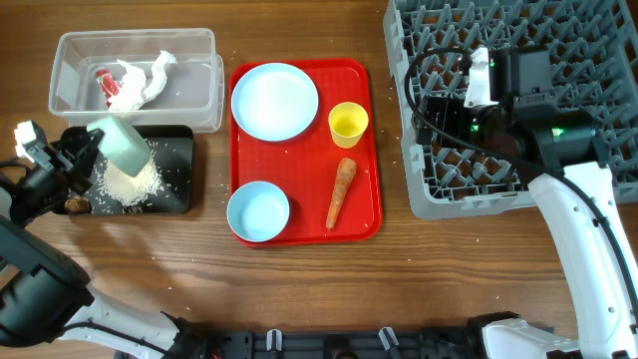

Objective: Sort waste into correct bins and load items into the dishwasher rack
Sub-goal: 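Pour the rice from the green bowl onto the black tray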

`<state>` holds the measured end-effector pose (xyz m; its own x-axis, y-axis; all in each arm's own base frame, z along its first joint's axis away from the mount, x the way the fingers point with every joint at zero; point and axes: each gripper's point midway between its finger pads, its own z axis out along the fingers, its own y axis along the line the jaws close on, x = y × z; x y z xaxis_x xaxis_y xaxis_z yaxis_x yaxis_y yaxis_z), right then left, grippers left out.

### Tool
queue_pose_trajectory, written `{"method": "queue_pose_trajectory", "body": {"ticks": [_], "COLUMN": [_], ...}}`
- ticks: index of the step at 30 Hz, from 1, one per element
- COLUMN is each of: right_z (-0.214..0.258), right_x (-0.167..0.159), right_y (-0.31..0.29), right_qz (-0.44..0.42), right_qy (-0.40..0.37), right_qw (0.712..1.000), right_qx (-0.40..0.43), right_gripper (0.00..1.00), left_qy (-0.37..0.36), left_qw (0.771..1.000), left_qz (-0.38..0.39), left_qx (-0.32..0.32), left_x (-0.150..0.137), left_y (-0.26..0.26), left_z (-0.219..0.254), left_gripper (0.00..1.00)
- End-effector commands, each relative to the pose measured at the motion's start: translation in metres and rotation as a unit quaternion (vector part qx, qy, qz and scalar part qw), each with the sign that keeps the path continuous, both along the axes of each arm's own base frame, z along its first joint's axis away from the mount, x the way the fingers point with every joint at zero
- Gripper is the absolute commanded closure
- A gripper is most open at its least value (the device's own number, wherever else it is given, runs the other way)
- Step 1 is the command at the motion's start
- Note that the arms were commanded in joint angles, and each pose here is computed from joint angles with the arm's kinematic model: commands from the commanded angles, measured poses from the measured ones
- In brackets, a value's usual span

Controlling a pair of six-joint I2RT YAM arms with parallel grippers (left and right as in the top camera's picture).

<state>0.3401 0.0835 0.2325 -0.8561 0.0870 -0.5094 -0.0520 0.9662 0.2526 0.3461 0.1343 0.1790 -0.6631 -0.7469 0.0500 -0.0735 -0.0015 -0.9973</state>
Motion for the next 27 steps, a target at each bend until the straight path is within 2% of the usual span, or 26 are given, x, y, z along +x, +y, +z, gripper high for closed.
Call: {"method": "queue_pose_trajectory", "body": {"ticks": [1, 9, 12, 17, 18, 23, 27], "right_z": [0.006, 0.006, 0.006, 0.006, 0.006, 0.006, 0.006], "right_x": [0.004, 0.004, 0.004, 0.004, 0.004, 0.004, 0.004], "right_y": [0.000, 0.000, 0.000, 0.000, 0.000, 0.000, 0.000], "right_qz": [-0.003, -0.003, -0.003, -0.003, -0.003, -0.004, -0.004], "right_qy": [-0.006, -0.006, -0.006, -0.006, -0.006, -0.006, -0.006], "right_qw": [1.000, 1.000, 1.000, 1.000, 1.000, 1.000, 1.000], "right_qx": [0.002, 0.003, 0.003, 0.003, 0.003, 0.003, 0.004], "right_gripper": [0.00, 0.00, 0.00, 0.00, 0.00, 0.00, 0.00], "left_qy": [-0.023, -0.096, -0.128, -0.160, -0.183, -0.269, -0.273], "left_qw": [1.000, 0.988, 0.980, 0.960, 0.951, 0.917, 0.909], "left_qz": [-0.015, -0.097, -0.135, -0.214, -0.232, -0.261, -0.276], "left_qx": [0.014, 0.071, 0.072, 0.080, 0.092, 0.140, 0.149], "left_x": [-0.006, -0.020, -0.018, -0.018, -0.017, -0.007, 0.009], "left_y": [-0.018, -0.094, -0.127, -0.179, -0.191, -0.209, -0.213], "left_z": [0.007, 0.053, 0.069, 0.072, 0.071, 0.067, 0.062], "left_gripper": [0.96, 0.96, 0.96, 0.96, 0.96, 0.96, 0.96]}}
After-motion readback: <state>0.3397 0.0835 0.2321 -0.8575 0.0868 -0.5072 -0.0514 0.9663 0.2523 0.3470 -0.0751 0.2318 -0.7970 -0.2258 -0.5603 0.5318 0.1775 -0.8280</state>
